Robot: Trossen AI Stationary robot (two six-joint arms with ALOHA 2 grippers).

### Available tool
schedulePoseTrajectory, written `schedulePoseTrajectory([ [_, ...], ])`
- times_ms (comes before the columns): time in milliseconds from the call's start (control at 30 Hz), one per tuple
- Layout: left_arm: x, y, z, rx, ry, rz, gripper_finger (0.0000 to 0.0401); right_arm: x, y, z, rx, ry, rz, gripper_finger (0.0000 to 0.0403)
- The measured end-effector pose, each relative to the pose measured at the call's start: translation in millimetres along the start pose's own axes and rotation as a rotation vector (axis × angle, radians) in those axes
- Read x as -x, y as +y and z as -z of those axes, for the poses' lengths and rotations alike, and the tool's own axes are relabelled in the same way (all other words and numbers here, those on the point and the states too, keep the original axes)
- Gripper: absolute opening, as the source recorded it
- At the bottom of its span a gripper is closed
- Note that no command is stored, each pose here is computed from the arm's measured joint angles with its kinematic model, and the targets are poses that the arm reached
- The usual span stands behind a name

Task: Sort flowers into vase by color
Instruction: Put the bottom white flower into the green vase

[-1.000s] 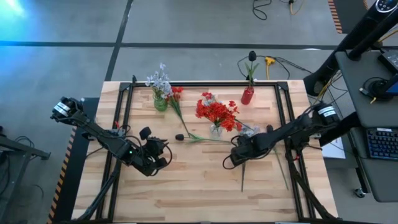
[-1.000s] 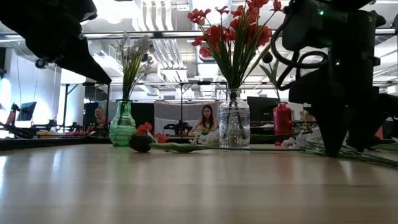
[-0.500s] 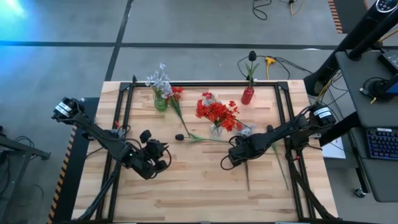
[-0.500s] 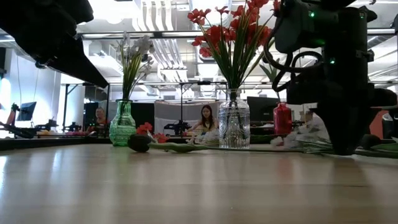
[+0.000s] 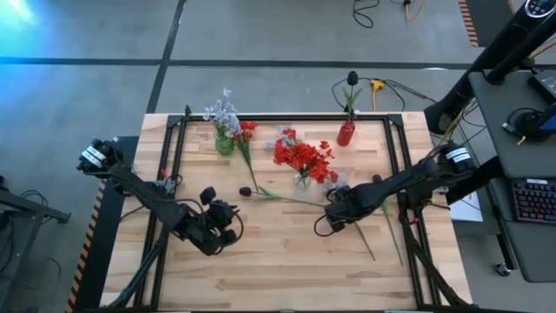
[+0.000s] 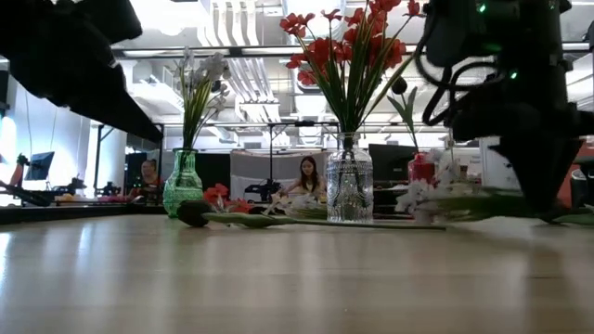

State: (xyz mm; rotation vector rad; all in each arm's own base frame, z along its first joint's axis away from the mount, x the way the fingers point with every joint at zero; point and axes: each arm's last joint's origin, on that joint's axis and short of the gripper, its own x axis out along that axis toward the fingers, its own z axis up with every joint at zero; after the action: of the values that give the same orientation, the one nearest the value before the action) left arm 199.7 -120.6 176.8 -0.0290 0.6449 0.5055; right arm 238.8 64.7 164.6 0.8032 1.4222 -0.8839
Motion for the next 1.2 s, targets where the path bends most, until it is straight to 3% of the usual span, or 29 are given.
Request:
schedulePoseTrajectory([
  [267, 48, -18, -12, -0.129, -0.170, 0.145, 0.0037, 46, -19, 23, 0.034, -0.087, -0.181, 0.0018],
  [467, 92, -25, -22, -0.206, -0.377, 0.154, 0.0037, 75, -37, 40, 0.029, -0.332, -0.308, 0.0018],
  [600, 110, -29, -36, -0.264, -0.421, 0.162, 0.0037, 84, -42, 42, 0.052, -0.457, -0.344, 0.0018],
  [800, 123, -40, -61, -0.386, -0.391, 0.320, 0.0037, 90, -46, 42, 0.123, -0.585, -0.340, 0.0018],
  [967, 132, -44, -83, -0.481, -0.464, 0.376, 0.0037, 93, -48, 42, 0.192, -0.651, -0.325, 0.0018],
  [1200, 115, -43, -102, -0.589, -0.523, 0.462, 0.0037, 105, -60, 44, 0.248, -0.700, -0.365, 0.0018],
])
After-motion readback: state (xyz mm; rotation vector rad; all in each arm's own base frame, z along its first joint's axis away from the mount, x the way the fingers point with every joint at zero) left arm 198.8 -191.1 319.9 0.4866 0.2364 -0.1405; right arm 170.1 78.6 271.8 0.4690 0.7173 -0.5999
